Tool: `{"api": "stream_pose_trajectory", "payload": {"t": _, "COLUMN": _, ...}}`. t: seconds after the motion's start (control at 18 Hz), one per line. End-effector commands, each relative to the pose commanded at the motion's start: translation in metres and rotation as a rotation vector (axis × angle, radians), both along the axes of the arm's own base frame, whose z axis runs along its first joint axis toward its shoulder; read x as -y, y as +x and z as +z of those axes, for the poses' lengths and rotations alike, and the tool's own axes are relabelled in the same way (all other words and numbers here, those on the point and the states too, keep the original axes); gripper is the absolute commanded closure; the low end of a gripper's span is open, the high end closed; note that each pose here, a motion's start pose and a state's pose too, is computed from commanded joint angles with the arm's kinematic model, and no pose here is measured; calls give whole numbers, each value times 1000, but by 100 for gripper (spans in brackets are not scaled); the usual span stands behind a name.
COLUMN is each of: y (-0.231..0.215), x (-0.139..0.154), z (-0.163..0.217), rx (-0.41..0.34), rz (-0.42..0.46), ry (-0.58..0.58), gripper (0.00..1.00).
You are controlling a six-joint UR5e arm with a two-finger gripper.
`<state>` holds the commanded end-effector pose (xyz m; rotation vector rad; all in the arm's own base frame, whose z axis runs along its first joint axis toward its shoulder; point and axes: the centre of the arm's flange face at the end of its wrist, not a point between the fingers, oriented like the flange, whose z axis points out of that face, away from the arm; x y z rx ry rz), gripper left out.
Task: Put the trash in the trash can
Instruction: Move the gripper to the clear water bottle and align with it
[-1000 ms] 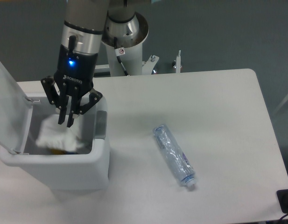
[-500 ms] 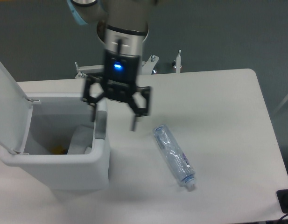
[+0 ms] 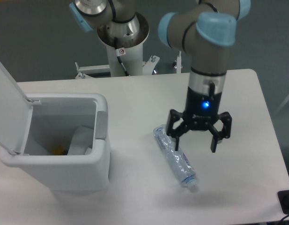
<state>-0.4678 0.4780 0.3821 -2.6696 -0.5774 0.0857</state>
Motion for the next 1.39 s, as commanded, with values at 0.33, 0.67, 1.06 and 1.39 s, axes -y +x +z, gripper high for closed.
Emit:
{"api": "stream_pose_trajectory", "payload": {"t": 0.33, "y": 0, "x": -14, "z": -43, "rx": 161, "rz": -26, "ry": -184, "gripper": 0}}
{"api": "stream_pose_trajectory", "payload": {"t": 0.67, "y": -11, "x": -42, "z": -101, "rx": 164, "rz": -5, "ry": -348, "gripper": 0}}
{"api": "stream_pose_trajectory", "payload": {"t": 1.06, "y": -10, "x": -79, "z": -162, "rx": 130, "rz": 129, "ry": -489, "gripper": 0}}
{"api": "stream_pose_trajectory", "payload": {"t": 1.39, "y": 0, "x": -88, "z": -180, "rx": 135, "rz": 125, "ry": -514, "gripper": 0}}
